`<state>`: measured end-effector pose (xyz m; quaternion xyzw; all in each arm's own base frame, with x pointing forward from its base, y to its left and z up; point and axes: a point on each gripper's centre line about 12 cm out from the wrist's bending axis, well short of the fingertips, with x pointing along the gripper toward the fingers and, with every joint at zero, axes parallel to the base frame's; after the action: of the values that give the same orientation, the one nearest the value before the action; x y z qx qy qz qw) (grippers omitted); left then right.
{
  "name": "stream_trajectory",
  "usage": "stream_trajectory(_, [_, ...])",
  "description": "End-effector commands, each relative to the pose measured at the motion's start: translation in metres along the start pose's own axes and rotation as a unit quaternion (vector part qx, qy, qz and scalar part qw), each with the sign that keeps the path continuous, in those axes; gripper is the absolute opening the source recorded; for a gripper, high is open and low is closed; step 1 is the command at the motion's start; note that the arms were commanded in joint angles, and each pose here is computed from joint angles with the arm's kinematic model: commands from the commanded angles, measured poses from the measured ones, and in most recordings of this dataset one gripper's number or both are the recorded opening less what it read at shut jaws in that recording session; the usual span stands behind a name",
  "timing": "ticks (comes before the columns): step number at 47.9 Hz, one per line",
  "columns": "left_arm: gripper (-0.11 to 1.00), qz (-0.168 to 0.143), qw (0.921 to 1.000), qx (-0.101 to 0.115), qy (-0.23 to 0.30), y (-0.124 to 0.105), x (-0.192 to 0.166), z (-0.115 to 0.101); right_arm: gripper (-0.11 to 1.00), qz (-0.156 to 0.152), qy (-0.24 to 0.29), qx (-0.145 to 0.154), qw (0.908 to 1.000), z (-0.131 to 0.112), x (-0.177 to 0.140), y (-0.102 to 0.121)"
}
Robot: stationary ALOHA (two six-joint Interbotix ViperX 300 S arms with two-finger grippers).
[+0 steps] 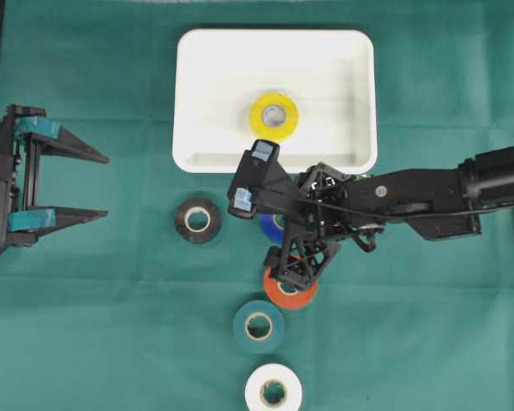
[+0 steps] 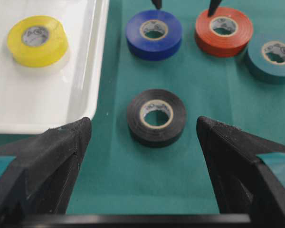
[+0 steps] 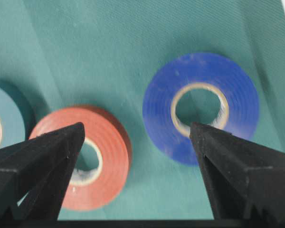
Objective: Pick up the tape from a random location and place it into the white case.
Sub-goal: 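Lower the right gripper into the blue roll and close on its rim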
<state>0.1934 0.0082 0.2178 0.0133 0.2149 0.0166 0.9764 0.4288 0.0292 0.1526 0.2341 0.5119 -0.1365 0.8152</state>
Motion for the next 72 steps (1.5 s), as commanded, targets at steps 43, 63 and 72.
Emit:
stream_trajectory(43, [0.91, 0.002, 1.0000, -0.003, -0.006, 0.001, 0.001, 0.004, 0.89, -0.005, -0.005, 0.015, 0.9999, 0.007, 0.036, -0.013])
stream_trajectory(63, [0.91, 0.002, 1.0000, -0.003, -0.006, 0.001, 0.001, 0.004, 0.34, -0.012, -0.008, -0.003, 0.9999, 0.006, 0.037, -0.014])
stream_trajectory(72, [0.91, 0.002, 1.0000, -0.003, -0.005, 0.001, 0.001, 0.004, 0.34, -0.012, -0.010, -0.006, 0.9999, 0.006, 0.036, -0.014])
